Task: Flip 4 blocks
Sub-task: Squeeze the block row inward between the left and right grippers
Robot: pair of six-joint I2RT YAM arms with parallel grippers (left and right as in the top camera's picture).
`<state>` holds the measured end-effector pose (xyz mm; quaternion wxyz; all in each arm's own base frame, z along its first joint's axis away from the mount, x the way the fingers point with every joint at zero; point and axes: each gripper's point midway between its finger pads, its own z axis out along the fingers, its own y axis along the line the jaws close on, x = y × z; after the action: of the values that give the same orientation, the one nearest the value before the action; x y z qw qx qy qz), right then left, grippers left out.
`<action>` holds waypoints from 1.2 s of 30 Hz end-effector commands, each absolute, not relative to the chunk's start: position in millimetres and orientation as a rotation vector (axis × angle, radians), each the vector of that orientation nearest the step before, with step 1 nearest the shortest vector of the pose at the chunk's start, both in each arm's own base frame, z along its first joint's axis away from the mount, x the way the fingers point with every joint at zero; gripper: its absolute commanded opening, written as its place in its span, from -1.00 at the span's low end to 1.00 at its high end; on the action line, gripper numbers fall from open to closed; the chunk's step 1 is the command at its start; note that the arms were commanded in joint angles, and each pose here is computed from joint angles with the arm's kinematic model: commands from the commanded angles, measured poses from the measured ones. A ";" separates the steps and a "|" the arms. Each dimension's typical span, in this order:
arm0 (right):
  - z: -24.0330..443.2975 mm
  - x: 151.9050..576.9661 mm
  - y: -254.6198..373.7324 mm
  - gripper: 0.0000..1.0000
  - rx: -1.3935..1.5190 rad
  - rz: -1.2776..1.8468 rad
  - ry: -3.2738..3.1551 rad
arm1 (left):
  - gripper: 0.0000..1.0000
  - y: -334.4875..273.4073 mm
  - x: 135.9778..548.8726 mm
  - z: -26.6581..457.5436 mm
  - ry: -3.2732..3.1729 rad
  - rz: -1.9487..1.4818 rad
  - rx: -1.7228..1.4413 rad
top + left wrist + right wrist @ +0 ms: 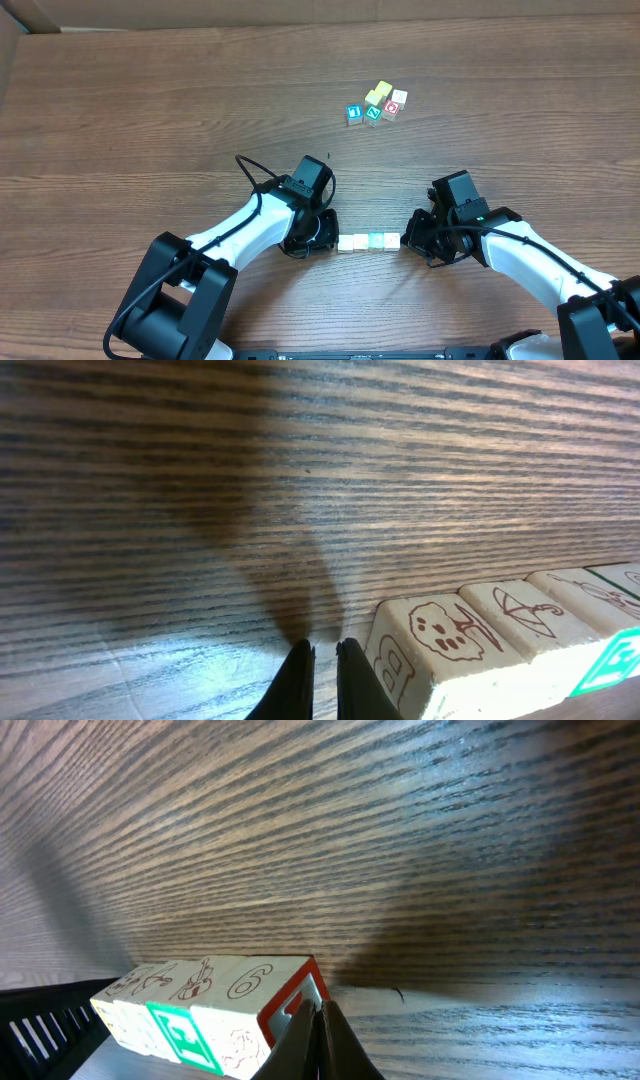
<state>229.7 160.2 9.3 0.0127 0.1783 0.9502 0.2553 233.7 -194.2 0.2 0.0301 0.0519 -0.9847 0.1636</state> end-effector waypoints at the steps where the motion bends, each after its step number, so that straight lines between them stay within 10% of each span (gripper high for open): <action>1: 7.1 228.1 160.8 -0.92 0.570 0.792 2.966 | -0.92 -189.9 234.3 -4.0 -3.031 0.494 0.148; 36: 13.8 231.7 185.2 -0.92 0.534 0.862 2.927 | -0.92 -99.1 234.3 -7.1 -2.949 0.336 0.310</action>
<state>232.8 183.6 15.4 0.0256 0.1670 0.9458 0.2773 236.9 -101.7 -3.1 0.0740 0.1198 -0.9829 0.1184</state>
